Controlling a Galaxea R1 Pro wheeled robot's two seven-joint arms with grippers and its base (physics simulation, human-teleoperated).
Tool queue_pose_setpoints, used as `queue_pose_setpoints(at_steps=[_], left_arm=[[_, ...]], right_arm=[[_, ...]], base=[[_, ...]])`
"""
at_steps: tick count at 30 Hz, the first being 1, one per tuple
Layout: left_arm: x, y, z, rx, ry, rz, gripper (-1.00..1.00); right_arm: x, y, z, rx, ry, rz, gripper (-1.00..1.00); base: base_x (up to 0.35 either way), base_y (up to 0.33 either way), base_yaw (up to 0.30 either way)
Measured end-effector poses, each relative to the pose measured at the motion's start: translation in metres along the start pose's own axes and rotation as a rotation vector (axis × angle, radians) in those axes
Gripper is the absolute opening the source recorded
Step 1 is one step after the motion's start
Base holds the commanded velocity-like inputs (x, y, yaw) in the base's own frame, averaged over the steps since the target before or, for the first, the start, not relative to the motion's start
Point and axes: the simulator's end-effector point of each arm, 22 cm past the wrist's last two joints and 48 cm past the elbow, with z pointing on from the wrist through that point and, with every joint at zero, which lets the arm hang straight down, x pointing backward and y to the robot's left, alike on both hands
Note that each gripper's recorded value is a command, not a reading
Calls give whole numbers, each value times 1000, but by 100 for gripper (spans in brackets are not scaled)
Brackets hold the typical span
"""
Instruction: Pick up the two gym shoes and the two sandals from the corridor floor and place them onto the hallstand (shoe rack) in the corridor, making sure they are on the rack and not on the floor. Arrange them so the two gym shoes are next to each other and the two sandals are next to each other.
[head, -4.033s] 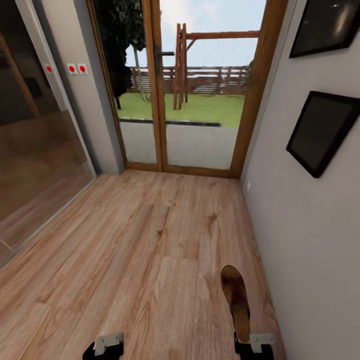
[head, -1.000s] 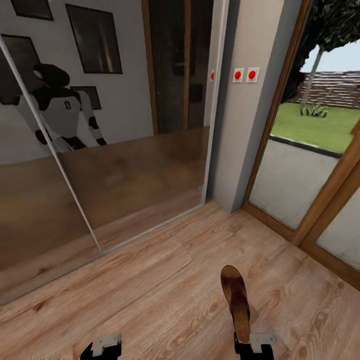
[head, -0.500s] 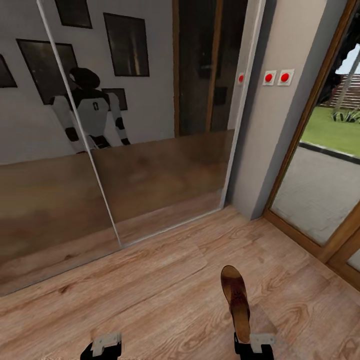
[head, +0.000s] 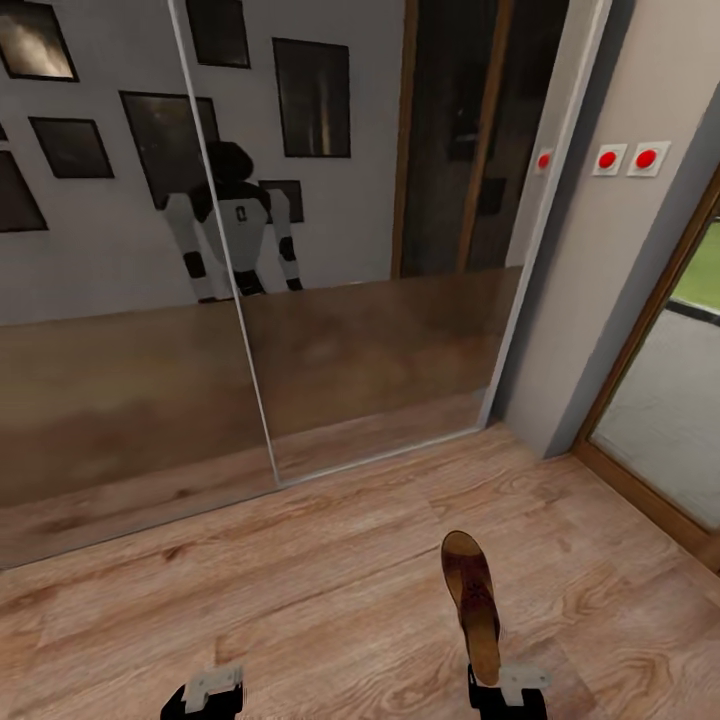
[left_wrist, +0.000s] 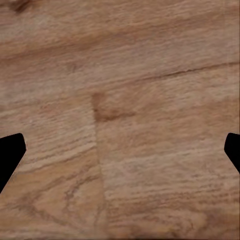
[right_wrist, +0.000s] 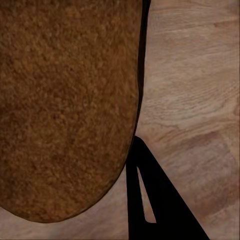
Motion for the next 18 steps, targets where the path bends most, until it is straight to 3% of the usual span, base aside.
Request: queue_pose_setpoints(at_steps=[18], left_arm=[[-2,1,0,-2,-4,-1,100]], right_arm=[[-3,0,0,2,-6,2,-100]], base=[[0,0,276]])
